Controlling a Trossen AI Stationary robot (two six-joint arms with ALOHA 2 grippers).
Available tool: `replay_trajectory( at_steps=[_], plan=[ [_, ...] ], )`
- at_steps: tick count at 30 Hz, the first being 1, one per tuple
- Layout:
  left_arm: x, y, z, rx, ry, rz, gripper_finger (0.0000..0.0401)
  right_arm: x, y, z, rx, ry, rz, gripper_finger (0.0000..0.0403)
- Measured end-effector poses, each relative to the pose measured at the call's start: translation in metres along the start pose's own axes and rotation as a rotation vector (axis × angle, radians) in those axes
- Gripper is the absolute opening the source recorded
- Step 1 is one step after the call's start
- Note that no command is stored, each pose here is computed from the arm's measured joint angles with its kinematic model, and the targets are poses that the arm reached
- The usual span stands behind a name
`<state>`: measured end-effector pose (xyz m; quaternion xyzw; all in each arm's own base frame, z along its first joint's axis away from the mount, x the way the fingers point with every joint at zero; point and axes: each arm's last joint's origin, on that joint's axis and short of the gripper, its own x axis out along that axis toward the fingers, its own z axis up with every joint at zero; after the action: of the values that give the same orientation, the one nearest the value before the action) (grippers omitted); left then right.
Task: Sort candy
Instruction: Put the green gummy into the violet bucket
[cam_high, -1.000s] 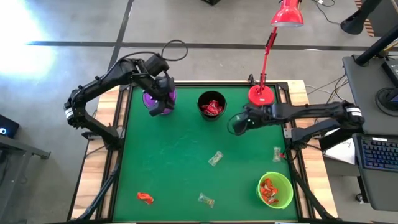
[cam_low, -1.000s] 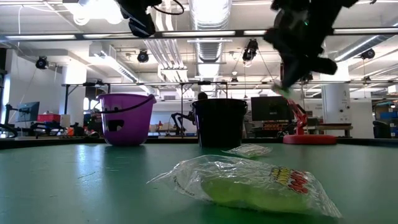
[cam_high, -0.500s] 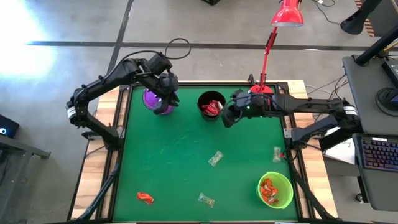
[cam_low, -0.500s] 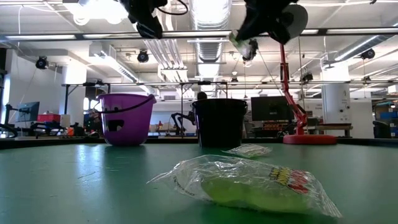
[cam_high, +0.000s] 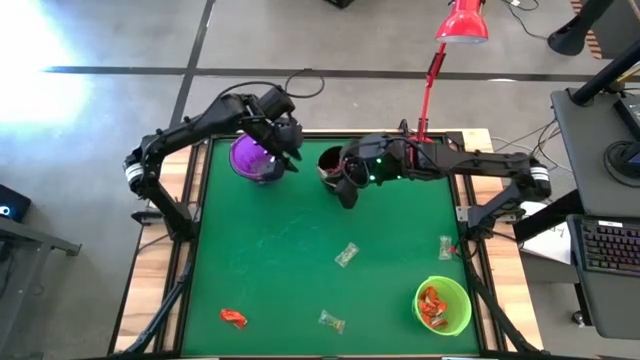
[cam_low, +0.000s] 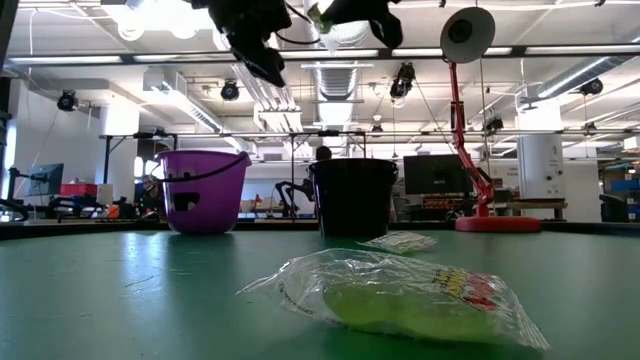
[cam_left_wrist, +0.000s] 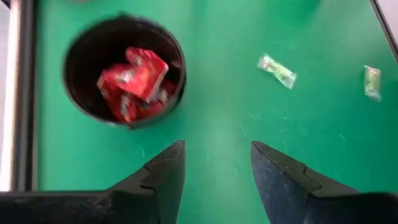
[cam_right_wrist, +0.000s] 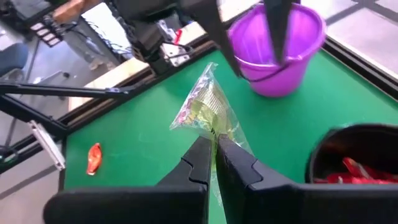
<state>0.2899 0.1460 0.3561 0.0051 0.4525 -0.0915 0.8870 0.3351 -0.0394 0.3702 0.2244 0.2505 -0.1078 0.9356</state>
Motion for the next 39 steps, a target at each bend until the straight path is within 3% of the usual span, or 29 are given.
replay_trajectory(
  at_steps=[4,10,27,32,39],
  plan=[
    [-0.003,0.003,0.009,0.039,-0.081,0.016,0.0174,0.006,-0.003,0.008,-0.025,-0.003,0.007,0.0008],
    [-0.003,0.001,0.016,0.073,-0.212,-0.120,0.0174,0.017,-0.014,0.012,-0.014,0.016,0.000,0.0008],
    [-0.004,0.003,0.021,0.095,-0.261,-0.101,0.0172,0.037,-0.027,0.015,0.011,0.002,-0.002,0.0009],
    [-0.004,0.003,0.021,0.095,-0.261,-0.102,0.0149,0.035,-0.028,0.019,0.012,-0.029,0.000,0.0009],
    [-0.004,0.003,0.021,0.094,-0.259,-0.097,0.0080,0.035,-0.029,0.020,0.013,-0.037,0.001,0.0009]
  ],
)
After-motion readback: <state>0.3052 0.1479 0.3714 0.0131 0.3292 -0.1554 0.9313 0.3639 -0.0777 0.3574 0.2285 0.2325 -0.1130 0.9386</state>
